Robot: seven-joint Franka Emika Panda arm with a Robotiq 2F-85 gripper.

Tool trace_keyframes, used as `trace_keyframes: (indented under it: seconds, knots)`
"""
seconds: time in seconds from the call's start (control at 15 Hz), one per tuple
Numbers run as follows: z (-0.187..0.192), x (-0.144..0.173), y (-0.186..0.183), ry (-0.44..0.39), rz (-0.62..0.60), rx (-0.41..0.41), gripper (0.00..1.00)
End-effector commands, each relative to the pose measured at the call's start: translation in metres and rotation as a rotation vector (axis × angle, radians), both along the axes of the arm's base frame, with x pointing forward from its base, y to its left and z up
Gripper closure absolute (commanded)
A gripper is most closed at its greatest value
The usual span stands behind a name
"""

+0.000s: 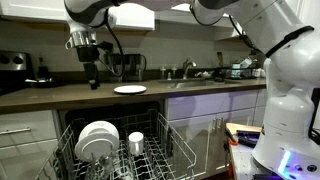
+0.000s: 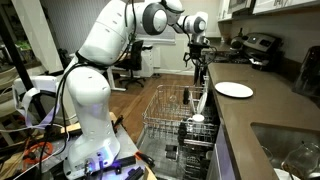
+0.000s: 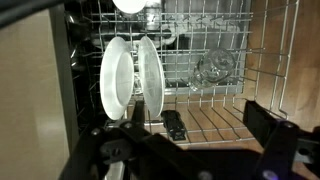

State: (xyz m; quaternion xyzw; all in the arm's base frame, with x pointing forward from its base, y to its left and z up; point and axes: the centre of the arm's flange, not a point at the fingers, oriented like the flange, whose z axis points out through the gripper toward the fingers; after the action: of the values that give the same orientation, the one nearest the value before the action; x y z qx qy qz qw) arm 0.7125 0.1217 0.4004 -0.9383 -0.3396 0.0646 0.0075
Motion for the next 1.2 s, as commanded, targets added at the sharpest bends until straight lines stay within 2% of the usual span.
trace_keyframes:
  seconds: [0.0, 0.4, 0.67, 0.93, 1.13]
  knots:
    - [0.003, 0.001, -0.002, -0.001, 0.000, -0.001, 0.00]
    - [-0.028, 0.008, 0.016, -0.020, 0.011, 0.006, 0.00]
    - [-0.070, 0.010, 0.040, -0.047, 0.018, -0.009, 0.00]
    - [-0.120, 0.010, 0.054, -0.024, 0.010, -0.001, 0.00]
    - [-0.158, 0.006, 0.052, -0.002, -0.002, -0.052, 0.00]
